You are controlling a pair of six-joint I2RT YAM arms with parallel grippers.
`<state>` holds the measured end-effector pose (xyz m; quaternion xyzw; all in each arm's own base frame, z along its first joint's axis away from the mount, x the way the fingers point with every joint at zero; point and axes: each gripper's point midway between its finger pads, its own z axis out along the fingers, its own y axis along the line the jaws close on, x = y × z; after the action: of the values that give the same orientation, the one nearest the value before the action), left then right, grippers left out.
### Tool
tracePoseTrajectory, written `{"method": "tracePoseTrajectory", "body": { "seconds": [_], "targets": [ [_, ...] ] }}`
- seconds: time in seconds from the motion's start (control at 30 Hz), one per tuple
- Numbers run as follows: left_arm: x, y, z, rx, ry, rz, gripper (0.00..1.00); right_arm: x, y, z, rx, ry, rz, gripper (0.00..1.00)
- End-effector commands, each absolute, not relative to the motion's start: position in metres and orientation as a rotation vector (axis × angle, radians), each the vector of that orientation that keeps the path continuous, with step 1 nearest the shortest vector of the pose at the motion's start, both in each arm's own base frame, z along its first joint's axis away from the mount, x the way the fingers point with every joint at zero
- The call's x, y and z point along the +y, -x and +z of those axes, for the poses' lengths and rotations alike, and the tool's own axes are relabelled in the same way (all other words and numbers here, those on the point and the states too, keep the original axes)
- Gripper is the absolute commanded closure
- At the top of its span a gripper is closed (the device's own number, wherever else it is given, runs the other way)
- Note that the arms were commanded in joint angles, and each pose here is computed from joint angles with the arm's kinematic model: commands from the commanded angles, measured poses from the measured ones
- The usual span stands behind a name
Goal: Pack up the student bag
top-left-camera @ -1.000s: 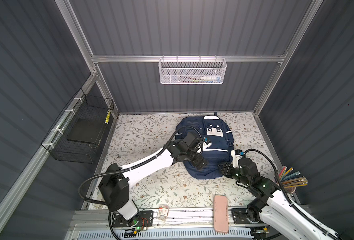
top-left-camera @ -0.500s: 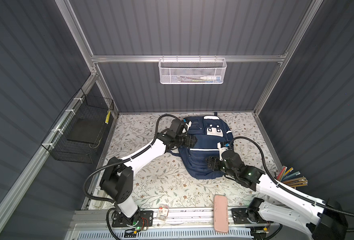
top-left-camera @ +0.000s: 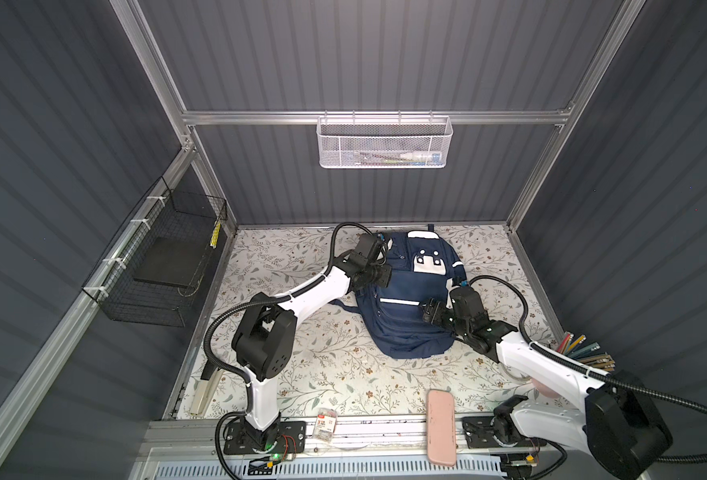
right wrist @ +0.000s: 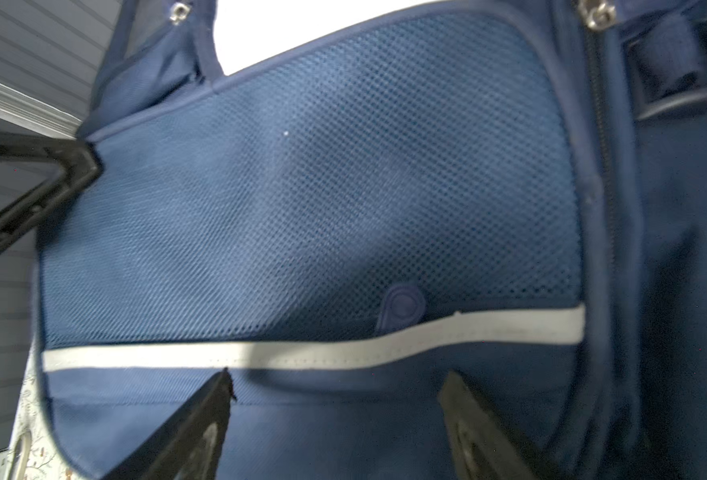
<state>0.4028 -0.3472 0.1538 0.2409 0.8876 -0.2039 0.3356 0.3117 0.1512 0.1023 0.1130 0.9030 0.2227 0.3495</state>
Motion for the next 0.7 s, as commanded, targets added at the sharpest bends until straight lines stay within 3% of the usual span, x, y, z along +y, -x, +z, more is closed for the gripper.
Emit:
{"method": "tracePoseTrajectory", "body": {
  "seconds": [0.0, 0.33, 0.53, 0.67],
  "targets": [
    [-0.345, -0.379, 0.128, 2.421, -0.658, -0.574, 0.73, 0.136, -0.318, 0.084, 2.409, -0.313, 0.514, 0.18],
    [-0.317, -0.316, 0.107, 2.570, -0.530, -0.654, 0.80, 0.124, -0.366, 0.088, 2.446, -0.205, 0.422, 0.17],
    [-0.332, -0.279, 0.107, 2.583, -0.505, -0.757, 0.80, 0.130, -0.397, 0.097, 2.444, -0.102, 0.421, 0.16],
    [-0.338, -0.277, 0.123, 2.548, -0.482, -0.799, 0.79, 0.129, -0.417, 0.101, 2.446, -0.029, 0.357, 0.16]
  ]
}}
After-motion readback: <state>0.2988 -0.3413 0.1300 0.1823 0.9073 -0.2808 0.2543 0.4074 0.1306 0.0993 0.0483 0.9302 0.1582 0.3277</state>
